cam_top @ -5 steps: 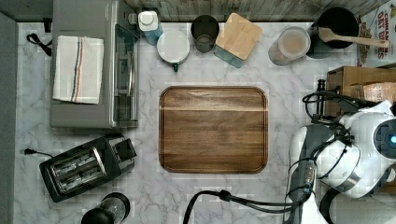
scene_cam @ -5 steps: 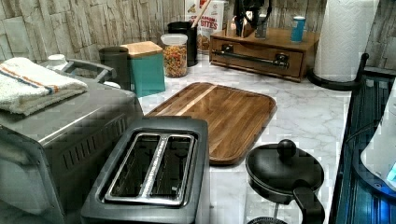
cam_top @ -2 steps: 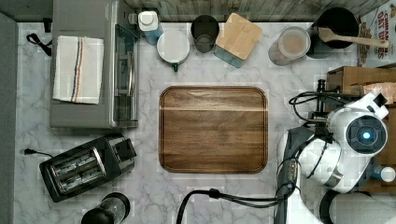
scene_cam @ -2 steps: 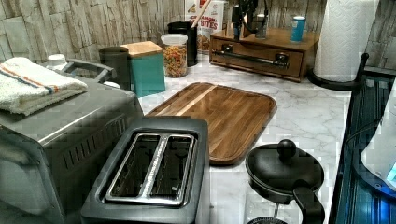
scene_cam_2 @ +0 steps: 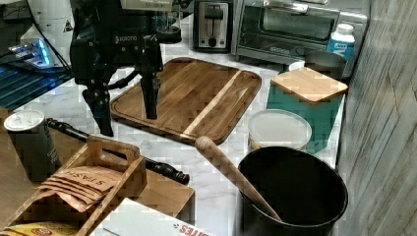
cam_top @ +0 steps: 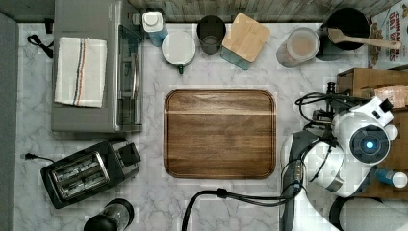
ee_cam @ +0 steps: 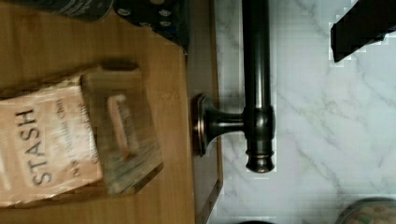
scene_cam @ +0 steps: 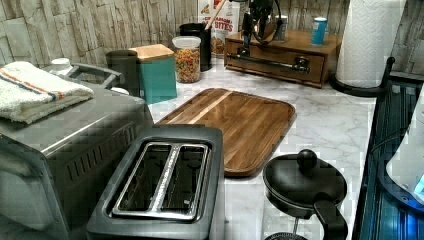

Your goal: Open the drawer.

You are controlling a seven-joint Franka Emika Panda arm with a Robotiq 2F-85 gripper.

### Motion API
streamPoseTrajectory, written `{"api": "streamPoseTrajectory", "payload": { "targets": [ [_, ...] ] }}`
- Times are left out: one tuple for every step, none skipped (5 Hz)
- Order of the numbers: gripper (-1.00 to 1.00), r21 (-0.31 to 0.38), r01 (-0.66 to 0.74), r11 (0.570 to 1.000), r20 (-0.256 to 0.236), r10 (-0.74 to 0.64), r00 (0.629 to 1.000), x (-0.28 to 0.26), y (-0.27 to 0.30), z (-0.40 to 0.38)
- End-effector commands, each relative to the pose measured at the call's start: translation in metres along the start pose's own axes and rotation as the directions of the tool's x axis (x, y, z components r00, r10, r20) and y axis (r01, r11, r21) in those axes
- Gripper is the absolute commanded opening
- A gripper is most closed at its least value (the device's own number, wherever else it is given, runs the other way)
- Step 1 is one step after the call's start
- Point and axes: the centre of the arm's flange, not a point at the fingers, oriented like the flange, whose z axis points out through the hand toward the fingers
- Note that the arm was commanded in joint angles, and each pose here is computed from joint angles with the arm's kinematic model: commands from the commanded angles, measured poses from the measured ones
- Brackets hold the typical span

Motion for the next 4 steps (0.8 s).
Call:
{"api": "streamPoseTrajectory", "payload": {
  "targets": [
    [1.00, 0.041, -0.133, 0.990, 0.040, 0.132, 0.991, -0.021, -0.030, 0.029],
    [1.00, 0.031, -0.079, 0.996, 0.045, 0.077, 0.996, -0.023, -0.029, 0.050],
    [1.00, 0.041, -0.057, 0.998, 0.045, 0.055, 0.997, -0.022, -0.029, 0.065],
    [1.00, 0.035, -0.040, 0.999, 0.033, 0.039, 0.999, -0.020, -0.031, 0.069]
  ]
}}
